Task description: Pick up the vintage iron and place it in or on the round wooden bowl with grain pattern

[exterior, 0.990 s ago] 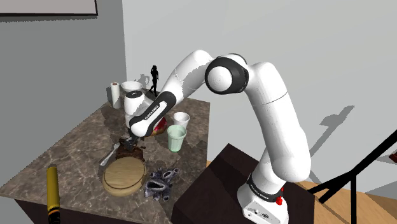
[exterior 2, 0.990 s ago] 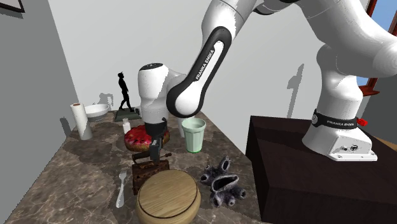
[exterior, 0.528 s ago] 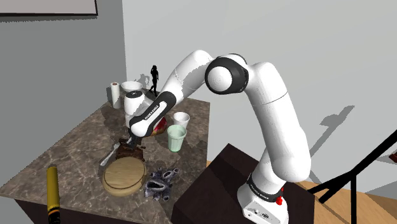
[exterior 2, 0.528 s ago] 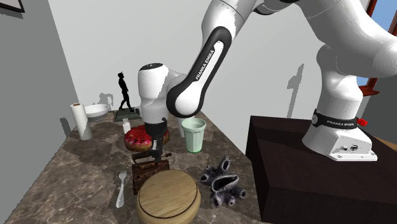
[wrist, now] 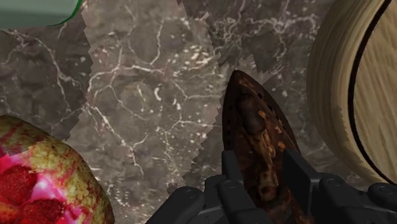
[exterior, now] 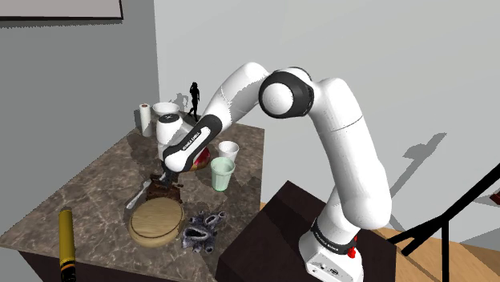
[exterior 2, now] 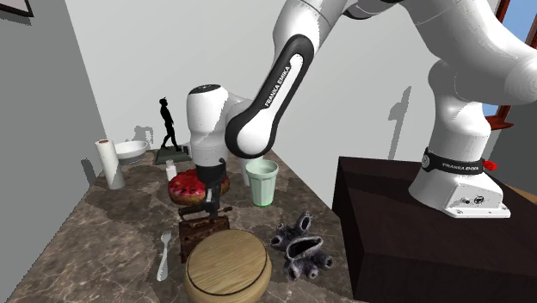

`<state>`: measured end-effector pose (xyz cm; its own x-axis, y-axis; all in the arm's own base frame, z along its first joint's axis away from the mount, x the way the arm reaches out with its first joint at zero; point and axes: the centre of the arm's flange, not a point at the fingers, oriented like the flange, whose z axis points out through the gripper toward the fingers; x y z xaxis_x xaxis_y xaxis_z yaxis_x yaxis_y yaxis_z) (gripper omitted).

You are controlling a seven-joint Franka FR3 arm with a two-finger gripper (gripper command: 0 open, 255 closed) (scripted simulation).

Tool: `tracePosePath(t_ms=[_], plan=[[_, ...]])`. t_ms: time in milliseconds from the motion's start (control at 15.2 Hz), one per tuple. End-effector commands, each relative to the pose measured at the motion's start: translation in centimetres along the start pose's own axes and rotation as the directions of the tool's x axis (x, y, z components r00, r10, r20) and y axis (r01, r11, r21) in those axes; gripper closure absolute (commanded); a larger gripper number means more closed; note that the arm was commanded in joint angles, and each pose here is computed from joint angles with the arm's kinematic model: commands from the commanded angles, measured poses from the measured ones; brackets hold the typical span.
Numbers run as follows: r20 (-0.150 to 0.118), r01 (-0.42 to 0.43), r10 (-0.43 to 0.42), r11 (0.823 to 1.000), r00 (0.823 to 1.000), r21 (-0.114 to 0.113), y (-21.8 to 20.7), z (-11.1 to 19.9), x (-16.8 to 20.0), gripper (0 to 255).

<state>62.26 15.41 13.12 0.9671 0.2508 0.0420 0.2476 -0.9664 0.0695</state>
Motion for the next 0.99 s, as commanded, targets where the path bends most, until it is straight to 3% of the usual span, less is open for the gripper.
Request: tracePosePath(t_ms=[0, 924], plan=[[0.0, 0.0, 0.0, 1.0, 1.0, 0.0, 0.1, -0.8, 0.1, 255], [0.0, 0.0, 0.0, 1.0, 1.0, 0.0, 0.6, -8.2, 0.4, 255]])
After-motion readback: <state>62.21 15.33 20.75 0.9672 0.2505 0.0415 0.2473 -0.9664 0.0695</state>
